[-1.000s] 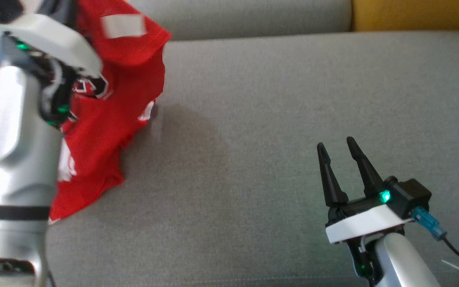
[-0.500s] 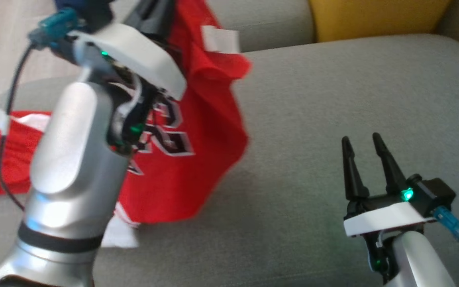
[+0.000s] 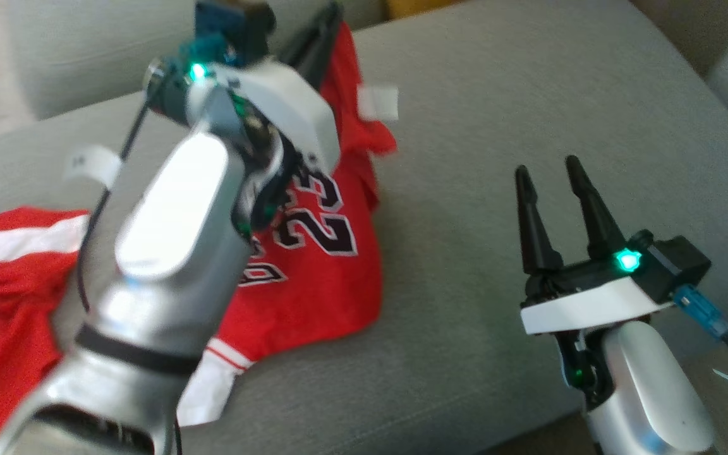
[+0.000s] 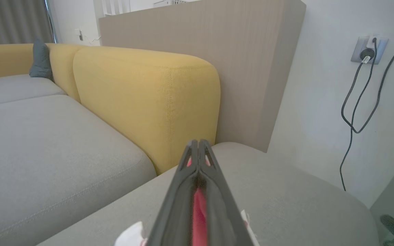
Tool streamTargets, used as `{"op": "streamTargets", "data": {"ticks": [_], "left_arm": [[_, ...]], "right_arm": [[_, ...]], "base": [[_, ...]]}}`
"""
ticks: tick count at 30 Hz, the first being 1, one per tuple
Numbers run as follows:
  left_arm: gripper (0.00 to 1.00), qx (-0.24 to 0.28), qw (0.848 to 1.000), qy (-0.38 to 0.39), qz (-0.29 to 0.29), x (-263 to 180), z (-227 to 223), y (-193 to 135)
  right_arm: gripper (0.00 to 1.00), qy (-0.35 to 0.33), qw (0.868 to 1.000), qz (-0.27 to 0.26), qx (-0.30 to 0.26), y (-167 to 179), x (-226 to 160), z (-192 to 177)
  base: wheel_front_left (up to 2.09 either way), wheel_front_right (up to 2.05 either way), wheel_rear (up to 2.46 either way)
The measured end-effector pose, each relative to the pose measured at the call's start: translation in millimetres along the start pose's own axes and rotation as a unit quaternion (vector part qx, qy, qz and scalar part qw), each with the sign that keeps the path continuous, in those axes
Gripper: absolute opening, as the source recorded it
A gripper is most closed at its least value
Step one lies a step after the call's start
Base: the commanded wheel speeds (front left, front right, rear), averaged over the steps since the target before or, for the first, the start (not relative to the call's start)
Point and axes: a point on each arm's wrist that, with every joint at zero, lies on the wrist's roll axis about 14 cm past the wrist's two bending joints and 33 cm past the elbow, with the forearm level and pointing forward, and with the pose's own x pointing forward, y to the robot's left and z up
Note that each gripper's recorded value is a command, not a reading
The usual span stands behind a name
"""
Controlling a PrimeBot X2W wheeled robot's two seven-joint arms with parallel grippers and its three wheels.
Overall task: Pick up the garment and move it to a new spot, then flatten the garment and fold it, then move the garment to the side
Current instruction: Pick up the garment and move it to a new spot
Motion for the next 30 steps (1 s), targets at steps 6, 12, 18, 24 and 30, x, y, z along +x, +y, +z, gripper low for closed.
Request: {"op": "streamTargets", "data": {"ticks": [6,12,18,24,30], "left_arm": [[0.00,0.029,0.999,-0.036,-0.004,42,13,3],[0.41,0.065,0.995,-0.068,0.026,73,21,28],[1.00,0.080,0.994,-0.039,0.067,62,-6,59],[1.00,0.057,0.991,-0.059,0.106,43,7,92],[1.00,0.036,0.978,-0.131,0.157,-8,43,132]], "right_arm": [[1.00,0.006,1.000,-0.021,-0.001,-13,-6,-1],[1.00,0.013,0.999,-0.043,-0.005,-27,-12,-2],[1.00,0.012,0.999,-0.040,-0.003,-26,-7,-4],[1.00,0.001,0.998,-0.057,-0.005,-39,2,0],[1.00,-0.002,0.999,-0.050,-0.015,-36,11,-2]], "base": [[0.00,0.00,0.00],[0.00,0.00,0.00],[0.00,0.00,0.00],[0.00,0.00,0.00],[0.00,0.00,0.00]]}}
